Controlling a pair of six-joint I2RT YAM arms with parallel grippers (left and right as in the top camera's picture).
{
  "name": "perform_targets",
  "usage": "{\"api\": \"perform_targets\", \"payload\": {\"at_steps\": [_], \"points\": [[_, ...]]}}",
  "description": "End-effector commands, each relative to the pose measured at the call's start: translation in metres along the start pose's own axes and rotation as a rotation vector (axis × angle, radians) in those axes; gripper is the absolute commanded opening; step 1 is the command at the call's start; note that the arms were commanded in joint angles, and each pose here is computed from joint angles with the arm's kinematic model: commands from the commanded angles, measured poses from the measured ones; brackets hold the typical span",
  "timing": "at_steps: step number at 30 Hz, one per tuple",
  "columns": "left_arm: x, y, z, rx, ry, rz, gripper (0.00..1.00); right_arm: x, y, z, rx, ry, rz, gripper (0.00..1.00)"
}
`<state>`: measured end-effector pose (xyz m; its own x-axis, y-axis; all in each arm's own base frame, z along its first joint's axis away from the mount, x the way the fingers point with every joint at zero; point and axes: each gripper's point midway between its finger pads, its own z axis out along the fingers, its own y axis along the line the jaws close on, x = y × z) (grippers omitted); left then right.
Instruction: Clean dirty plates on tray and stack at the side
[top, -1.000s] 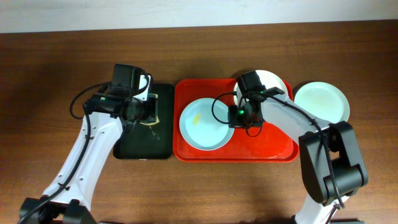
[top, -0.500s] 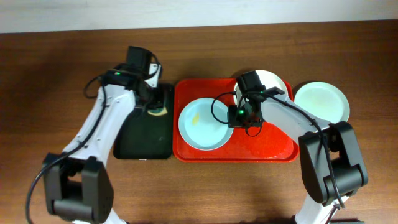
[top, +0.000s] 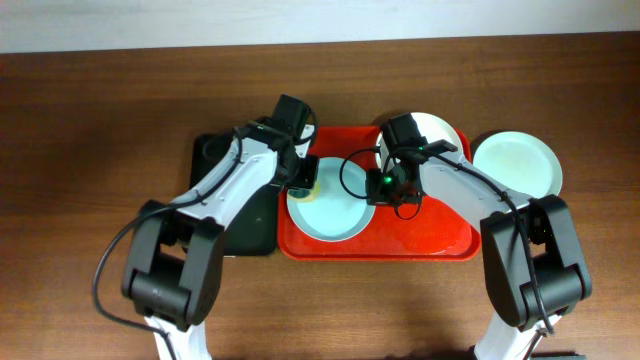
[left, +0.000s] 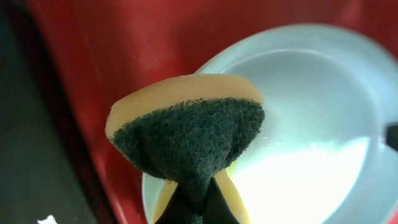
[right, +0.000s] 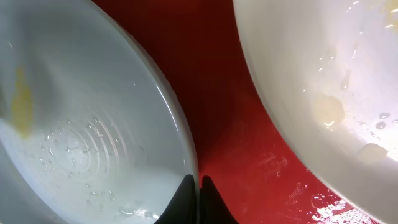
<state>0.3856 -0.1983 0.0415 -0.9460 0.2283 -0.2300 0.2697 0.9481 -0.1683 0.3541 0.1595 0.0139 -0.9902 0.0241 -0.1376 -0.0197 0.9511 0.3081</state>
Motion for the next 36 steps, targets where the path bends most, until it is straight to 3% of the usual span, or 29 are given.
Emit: {"api": "perform_targets", "payload": {"at_steps": [1,7,11,16,20,26,30,36], "points": [[0.008,-0.014,0.020,0.028,0.051,0.009,0.00,0.005,0.002,0.003,-0.003,0.013,-0.003,0.04],[0.033,-0.020,0.059,0.033,0.161,0.019,0.00,0.005,0.002,0.003,-0.003,0.013,-0.003,0.04],[0.045,-0.036,0.067,0.135,0.219,0.006,0.00,0.005,0.002,0.003,-0.003,0.013,-0.004,0.04],[0.023,-0.041,0.033,0.204,0.180,-0.023,0.00,0.005,0.002,0.003,-0.003,0.012,-0.004,0.04],[-0.015,-0.054,-0.025,0.378,0.057,-0.047,0.00,0.004,0.002,0.003,-0.004,0.010,-0.004,0.04],[-0.027,-0.022,-0.048,0.265,-0.015,-0.075,0.00,0.004,0.002,0.003,-0.004,0.010,-0.007,0.04],[-0.013,-0.011,-0.032,0.148,0.010,-0.060,0.00,0.004,0.002,0.003,-0.004,0.010,-0.007,0.04],[0.004,-0.015,0.001,0.117,0.009,-0.068,0.00,0.004,0.002,0.003,-0.004,0.010,-0.007,0.04]]}}
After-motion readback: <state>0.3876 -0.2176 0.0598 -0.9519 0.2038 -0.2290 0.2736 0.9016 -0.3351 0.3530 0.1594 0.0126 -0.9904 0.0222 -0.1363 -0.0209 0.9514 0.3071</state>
